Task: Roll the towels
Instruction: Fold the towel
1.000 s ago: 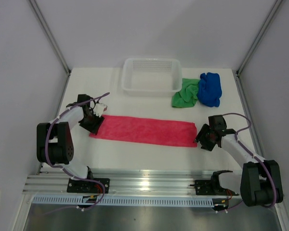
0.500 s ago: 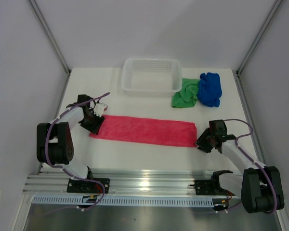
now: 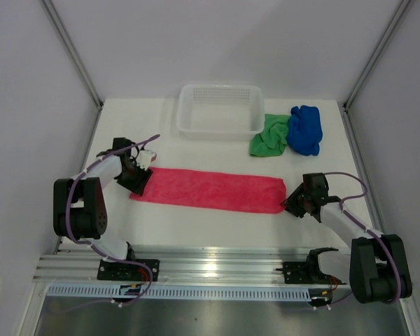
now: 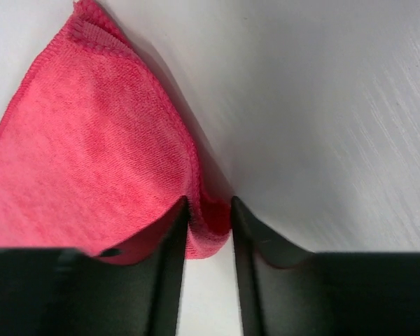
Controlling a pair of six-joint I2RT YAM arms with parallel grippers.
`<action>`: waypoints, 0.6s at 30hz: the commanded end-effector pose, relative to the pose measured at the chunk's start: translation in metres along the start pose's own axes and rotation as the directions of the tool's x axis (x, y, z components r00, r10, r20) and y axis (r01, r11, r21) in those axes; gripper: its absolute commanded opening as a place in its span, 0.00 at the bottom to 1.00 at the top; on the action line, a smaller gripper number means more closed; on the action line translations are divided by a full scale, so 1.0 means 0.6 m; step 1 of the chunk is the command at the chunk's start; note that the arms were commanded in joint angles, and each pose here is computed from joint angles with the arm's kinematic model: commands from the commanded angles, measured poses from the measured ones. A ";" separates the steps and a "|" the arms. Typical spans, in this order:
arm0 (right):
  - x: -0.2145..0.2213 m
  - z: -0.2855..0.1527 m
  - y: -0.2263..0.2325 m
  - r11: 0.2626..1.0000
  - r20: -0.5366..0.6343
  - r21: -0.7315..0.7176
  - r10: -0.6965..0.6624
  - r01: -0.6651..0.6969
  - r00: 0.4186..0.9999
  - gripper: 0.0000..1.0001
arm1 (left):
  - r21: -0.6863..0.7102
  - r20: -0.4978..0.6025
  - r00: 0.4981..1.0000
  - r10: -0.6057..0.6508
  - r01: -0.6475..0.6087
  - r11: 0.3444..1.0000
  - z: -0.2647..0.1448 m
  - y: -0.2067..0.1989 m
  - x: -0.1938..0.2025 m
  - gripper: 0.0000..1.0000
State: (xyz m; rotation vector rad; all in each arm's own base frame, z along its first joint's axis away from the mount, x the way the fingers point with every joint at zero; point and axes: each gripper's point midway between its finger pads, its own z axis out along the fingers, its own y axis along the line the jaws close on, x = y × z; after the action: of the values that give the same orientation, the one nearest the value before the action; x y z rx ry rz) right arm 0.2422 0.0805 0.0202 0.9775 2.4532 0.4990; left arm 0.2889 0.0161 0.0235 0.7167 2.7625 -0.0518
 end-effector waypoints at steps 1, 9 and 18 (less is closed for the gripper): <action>0.013 0.007 -0.041 0.996 0.003 0.085 0.019 -0.020 1.000 0.28 | -0.009 0.055 0.998 -0.012 0.013 1.000 -0.014 0.002 -0.018 0.58; -0.017 -0.021 -0.031 0.997 0.070 0.076 -0.011 0.006 0.997 0.00 | 0.031 0.060 0.998 -0.016 0.014 0.999 -0.020 -0.011 -0.019 0.58; -0.108 -0.054 -0.064 0.987 0.166 0.160 -0.044 0.018 0.985 0.00 | 0.082 0.097 0.995 -0.021 0.014 0.997 -0.042 -0.029 -0.031 0.59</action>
State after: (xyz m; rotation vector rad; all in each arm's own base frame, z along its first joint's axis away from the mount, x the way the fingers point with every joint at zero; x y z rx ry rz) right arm 0.2383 0.0293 0.0324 1.0294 2.4053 0.3014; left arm 0.2801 0.0024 0.0316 0.7177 2.7517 -0.1600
